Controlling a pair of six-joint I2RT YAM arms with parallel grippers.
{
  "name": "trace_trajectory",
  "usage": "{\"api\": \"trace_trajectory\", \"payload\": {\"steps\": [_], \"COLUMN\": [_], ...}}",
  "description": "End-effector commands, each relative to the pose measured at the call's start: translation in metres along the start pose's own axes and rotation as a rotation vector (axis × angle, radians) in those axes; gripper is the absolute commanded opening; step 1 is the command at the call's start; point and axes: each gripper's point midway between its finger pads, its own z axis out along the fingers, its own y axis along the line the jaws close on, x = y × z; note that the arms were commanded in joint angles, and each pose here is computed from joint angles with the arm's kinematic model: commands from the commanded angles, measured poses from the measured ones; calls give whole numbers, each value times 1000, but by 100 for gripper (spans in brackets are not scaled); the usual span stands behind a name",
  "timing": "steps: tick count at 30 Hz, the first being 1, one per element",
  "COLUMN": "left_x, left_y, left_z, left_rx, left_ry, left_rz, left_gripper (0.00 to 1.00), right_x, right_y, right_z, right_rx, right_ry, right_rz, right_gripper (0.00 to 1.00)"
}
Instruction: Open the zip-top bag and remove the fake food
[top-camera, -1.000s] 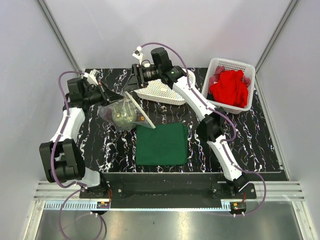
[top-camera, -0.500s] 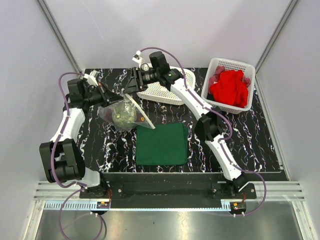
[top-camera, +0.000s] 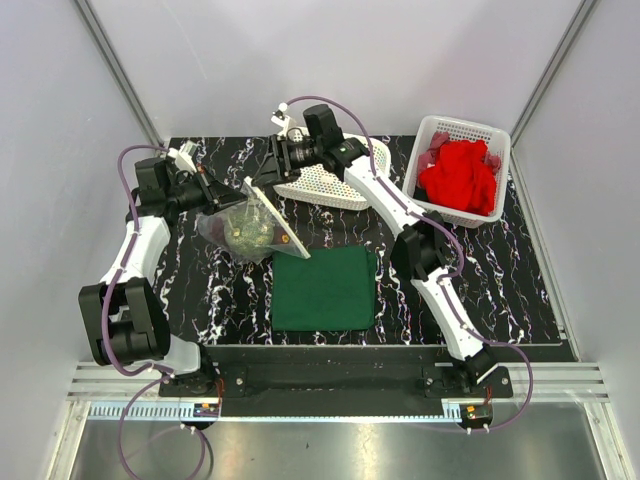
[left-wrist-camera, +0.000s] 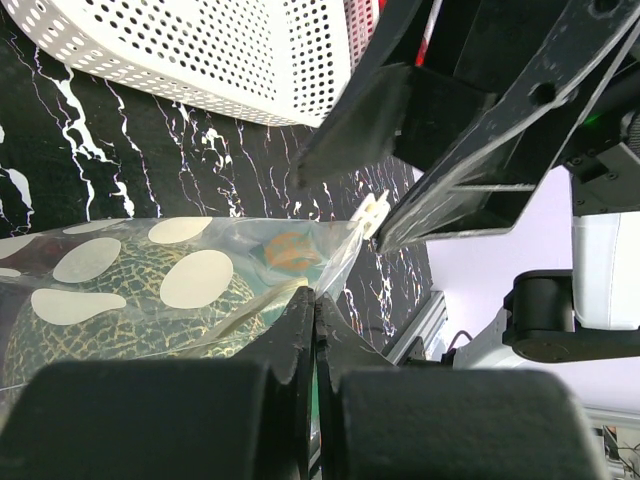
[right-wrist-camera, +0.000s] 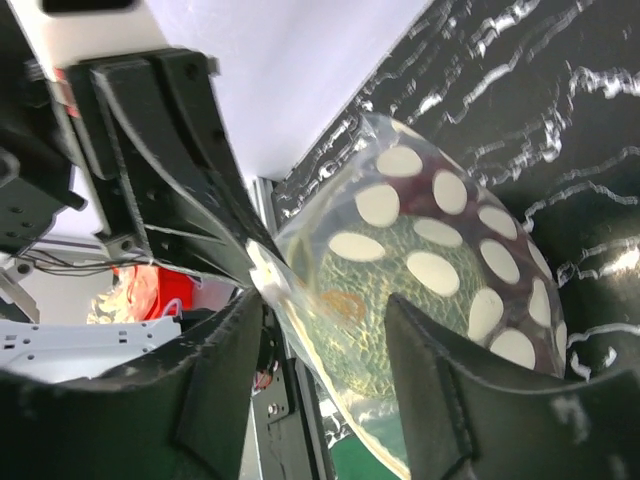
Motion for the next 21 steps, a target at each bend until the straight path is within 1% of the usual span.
{"api": "trace_trajectory", "payload": {"steps": [1,2,4,12,15,21], "left_x": [-4,-4,-4,-4,-5,-10], "left_y": [-17,-16,-16,-16,-16,-18], "left_z": [-3,-3,-2,-1,-1,-2], "left_rx": [50,48,49,49,47,46], "left_ry": [0,0,1,3,1,-8], "left_rz": [46,43,40,39,39,50], "left_gripper": [0,0,0,0,0,0], "right_x": [-15,-15,-13,-12,-11,-9], "right_y": [30,34,35,37,38,38], "right_z": [-1,0,3,5,5,3], "right_rx": [-104,-123,-134,-169,-180,-178], "right_ry": [-25,-25,-20,-17,-11,-8], "right_rz": [-77,-80,-73,-53,-45,-40], "right_gripper": [55,51,50,35,34,34]}}
